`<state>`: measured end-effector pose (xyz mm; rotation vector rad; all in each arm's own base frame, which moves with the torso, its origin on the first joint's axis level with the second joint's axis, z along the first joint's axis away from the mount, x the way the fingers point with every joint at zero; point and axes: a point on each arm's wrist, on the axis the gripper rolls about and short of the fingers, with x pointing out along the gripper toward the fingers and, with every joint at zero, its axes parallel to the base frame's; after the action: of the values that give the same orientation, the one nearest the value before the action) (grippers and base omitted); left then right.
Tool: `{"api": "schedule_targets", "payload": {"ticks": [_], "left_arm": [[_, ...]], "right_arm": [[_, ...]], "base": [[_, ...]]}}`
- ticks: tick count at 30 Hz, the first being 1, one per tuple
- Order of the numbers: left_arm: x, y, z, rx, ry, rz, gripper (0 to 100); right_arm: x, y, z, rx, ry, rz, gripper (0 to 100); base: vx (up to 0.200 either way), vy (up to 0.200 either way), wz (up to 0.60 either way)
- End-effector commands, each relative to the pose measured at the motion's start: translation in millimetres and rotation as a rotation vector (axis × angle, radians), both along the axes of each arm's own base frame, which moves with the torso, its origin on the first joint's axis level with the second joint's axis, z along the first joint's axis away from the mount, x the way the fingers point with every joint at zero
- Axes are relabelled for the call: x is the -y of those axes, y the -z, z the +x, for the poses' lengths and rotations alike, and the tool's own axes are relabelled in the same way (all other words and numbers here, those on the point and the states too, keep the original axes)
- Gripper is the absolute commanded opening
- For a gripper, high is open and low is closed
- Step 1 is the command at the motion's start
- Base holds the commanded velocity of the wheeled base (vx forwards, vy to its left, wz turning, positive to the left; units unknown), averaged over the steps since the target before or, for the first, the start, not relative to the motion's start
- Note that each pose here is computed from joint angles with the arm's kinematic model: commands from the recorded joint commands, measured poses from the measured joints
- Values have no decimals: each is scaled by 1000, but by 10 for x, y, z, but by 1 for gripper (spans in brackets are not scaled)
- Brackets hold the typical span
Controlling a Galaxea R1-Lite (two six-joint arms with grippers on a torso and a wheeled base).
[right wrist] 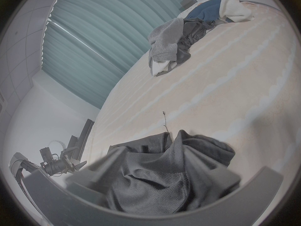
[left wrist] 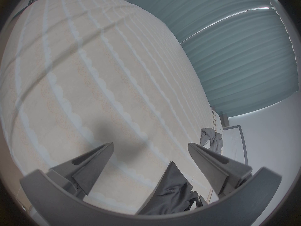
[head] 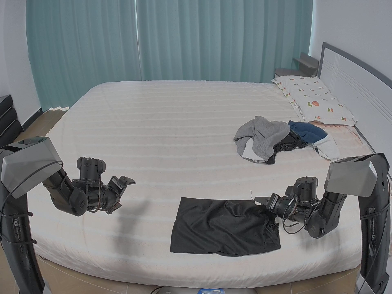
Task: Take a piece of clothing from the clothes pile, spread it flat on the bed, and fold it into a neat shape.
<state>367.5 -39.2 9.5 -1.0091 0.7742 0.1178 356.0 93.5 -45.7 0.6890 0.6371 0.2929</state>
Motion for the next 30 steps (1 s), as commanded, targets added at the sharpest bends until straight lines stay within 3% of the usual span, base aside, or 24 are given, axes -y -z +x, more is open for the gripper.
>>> {"api": "schedule_targets", "payload": {"ticks": [1, 12, 30], "left_arm": [[0, 12, -2, -3, 0, 0, 100], [0, 12, -2, -3, 0, 0, 100], [0, 12, -2, -3, 0, 0, 100]], "right_arm": [[24, 20, 5, -6, 7, 1, 0], [272, 23, 168, 15, 88, 21, 0], [437, 111, 223, -4, 140, 14, 0]], "base": [[0, 0, 0], [0, 0, 0], [0, 0, 0]]}}
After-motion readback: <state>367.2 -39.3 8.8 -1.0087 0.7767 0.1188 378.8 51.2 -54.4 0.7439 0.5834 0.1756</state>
